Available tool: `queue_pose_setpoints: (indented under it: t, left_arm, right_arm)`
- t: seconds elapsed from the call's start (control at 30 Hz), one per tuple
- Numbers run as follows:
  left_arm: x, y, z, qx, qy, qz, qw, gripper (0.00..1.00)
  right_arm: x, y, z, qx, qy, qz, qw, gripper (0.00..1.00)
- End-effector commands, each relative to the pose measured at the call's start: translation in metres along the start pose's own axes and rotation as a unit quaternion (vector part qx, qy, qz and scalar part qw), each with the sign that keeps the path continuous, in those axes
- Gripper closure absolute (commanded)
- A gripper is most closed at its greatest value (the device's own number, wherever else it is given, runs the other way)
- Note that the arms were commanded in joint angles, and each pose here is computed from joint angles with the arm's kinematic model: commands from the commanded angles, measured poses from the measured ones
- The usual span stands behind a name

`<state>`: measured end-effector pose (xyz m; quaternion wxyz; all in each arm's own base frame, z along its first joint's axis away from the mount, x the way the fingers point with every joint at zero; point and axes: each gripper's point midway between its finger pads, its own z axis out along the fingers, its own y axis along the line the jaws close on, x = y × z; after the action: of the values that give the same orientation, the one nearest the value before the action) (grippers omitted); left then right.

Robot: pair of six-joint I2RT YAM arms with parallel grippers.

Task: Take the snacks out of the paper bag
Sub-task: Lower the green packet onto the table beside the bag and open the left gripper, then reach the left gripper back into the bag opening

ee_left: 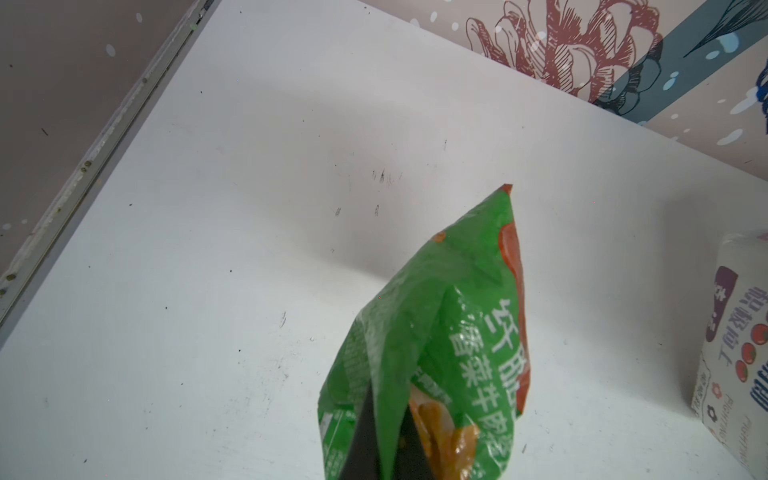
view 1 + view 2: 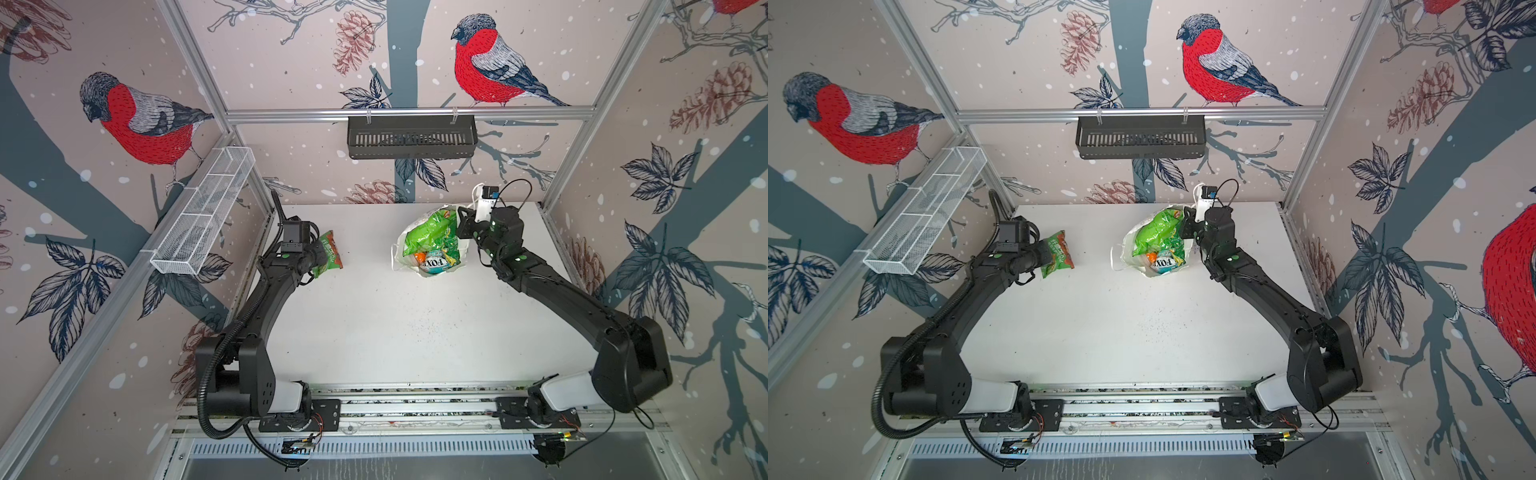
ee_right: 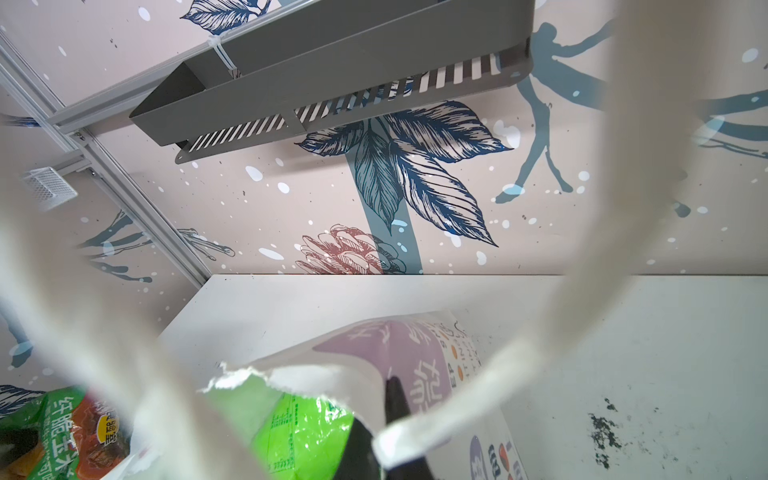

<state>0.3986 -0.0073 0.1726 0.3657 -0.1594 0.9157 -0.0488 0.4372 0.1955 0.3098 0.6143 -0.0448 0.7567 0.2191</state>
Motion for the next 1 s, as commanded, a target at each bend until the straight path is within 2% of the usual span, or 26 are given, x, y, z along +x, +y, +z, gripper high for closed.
queue_pose_setpoints:
  t: [0.0,0.47,0.6,0.7,0.87,0.97]
  left_arm:
    - [0.004,0.006,0.008,-0.015,0.013,0.01,1.0,1.0]
    - [0.034,0.008,0.039,-0.022,0.1,0.018,0.995,1.0]
    - [0.034,0.006,0.039,-0.016,0.106,0.023,0.994,0.8]
    - [0.036,0.007,0.039,-0.018,0.109,0.028,0.994,0.7]
    - [0.035,0.005,0.039,-0.018,0.122,0.039,0.992,0.6]
    - [0.03,0.006,0.032,-0.016,0.103,0.036,0.994,0.56]
  right_arm:
    - [-0.019,0.006,-0.004,-0.016,-0.035,0.011,0.999,1.0]
    - [-0.013,0.005,-0.002,-0.021,-0.03,0.018,0.999,1.0]
    - [-0.014,0.007,-0.002,-0.025,-0.031,0.02,0.999,1.0]
    - [-0.013,0.007,-0.004,-0.026,-0.031,0.021,0.999,1.0]
    - [-0.009,0.005,0.0,-0.027,-0.025,0.025,0.999,1.0]
    - [-0.004,0.003,0.002,-0.028,-0.027,0.032,0.999,1.0]
